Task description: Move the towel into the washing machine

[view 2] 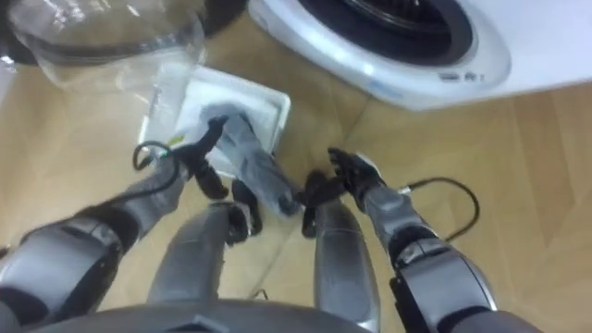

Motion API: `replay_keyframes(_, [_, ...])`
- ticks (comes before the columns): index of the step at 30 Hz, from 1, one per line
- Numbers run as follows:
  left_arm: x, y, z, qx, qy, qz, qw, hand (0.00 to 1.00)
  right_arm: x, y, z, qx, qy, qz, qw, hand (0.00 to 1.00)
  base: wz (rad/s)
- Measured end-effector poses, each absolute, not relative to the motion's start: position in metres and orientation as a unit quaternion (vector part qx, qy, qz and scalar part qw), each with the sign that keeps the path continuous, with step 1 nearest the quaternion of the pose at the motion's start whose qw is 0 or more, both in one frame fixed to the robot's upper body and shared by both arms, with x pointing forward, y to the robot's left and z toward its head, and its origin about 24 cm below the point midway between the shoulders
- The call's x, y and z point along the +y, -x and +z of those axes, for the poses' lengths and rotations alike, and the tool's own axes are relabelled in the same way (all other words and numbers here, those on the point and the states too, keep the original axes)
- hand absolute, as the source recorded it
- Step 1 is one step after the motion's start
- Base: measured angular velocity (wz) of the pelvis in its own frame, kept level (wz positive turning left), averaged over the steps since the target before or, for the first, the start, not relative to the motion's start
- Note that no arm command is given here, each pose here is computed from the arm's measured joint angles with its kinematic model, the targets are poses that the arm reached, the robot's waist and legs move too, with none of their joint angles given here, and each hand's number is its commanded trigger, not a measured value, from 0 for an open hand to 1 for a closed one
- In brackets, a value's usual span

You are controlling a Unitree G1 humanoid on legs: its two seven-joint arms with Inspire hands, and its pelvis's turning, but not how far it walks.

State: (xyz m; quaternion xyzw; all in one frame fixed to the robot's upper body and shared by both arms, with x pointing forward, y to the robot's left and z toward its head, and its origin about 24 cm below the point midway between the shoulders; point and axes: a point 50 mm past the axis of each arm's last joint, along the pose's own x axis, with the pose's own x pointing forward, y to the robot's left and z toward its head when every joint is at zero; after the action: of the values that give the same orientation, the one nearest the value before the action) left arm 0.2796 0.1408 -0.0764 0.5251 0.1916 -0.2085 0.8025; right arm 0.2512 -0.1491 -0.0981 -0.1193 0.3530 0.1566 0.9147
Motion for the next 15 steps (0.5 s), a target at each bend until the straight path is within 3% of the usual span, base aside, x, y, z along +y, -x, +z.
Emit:
replay_keyframes(6, [0.124,-0.3,-0.055,0.113,-0.587,-0.239,0.766,0.0,-0.136,-0.269,-0.082,0.303,0.118,0.171,0.93,0.0,-0.03])
replay_keyframes(15, [0.114,-0.318,-0.036,0.061,-0.622,-0.245,0.741,0.0,-0.122,-0.299,-0.049,0.222,0.095,0.176,0.954,0.0,0.02])
